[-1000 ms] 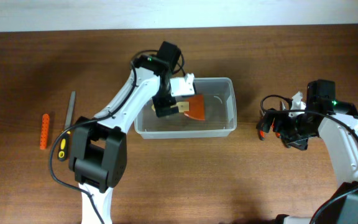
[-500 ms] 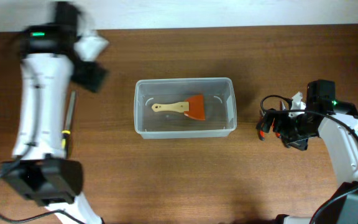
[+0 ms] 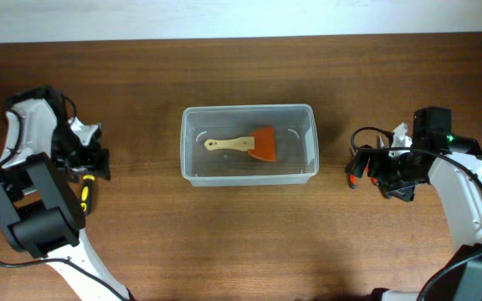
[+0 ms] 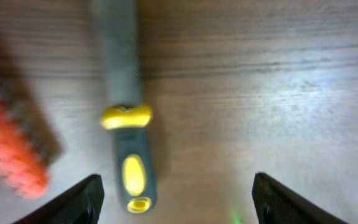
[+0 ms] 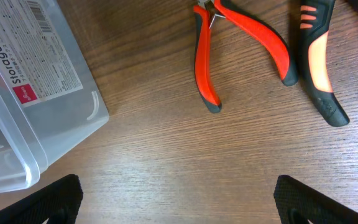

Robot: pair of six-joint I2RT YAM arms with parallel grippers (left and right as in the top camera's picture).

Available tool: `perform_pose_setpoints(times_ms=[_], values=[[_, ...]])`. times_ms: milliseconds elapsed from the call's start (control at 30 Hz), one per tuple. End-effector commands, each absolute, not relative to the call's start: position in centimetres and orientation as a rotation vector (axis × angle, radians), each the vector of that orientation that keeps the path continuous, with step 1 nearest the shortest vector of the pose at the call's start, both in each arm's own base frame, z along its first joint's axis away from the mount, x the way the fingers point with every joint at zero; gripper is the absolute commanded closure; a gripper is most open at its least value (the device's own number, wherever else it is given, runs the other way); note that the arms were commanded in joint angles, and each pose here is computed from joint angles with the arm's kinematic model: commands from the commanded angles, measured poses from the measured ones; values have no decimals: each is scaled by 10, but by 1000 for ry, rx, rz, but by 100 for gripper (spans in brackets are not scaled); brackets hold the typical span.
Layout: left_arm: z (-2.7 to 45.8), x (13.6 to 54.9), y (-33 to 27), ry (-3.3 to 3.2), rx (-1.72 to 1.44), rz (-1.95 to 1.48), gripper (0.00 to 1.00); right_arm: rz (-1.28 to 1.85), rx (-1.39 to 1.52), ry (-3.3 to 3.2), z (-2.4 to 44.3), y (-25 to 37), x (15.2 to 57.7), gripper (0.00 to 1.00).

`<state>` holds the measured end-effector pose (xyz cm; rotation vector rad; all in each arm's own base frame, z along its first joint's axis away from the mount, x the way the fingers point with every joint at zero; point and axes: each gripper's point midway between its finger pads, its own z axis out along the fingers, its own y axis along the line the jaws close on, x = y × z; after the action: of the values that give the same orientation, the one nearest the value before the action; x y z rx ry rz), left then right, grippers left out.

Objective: Pack container
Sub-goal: 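Move the left gripper to the yellow-handled file and grasp it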

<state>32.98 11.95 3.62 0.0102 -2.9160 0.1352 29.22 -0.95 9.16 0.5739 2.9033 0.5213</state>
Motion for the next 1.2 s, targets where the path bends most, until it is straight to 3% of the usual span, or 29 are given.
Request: perform_pose_setpoints(times_ms=[0, 567, 733, 867, 967, 1167], values=[[24, 319, 117, -2893, 61, 141, 23, 502, 573, 2890, 95, -14, 297, 1], [-12, 317, 130, -2945, 119, 61, 26, 502, 572, 2887, 95, -14, 298, 1], [-13, 316, 130, -2943, 119, 61, 49, 501, 572, 2887, 95, -14, 298, 1], [-13, 316, 130, -2943, 119, 61, 60, 502, 572, 2887, 95, -14, 298, 2], [-13, 317, 130, -2947, 119, 59, 78, 502, 572, 2887, 95, -14, 298, 1], [-13, 320, 130, -2958, 120, 59, 92, 502, 572, 2887, 95, -14, 298, 1]])
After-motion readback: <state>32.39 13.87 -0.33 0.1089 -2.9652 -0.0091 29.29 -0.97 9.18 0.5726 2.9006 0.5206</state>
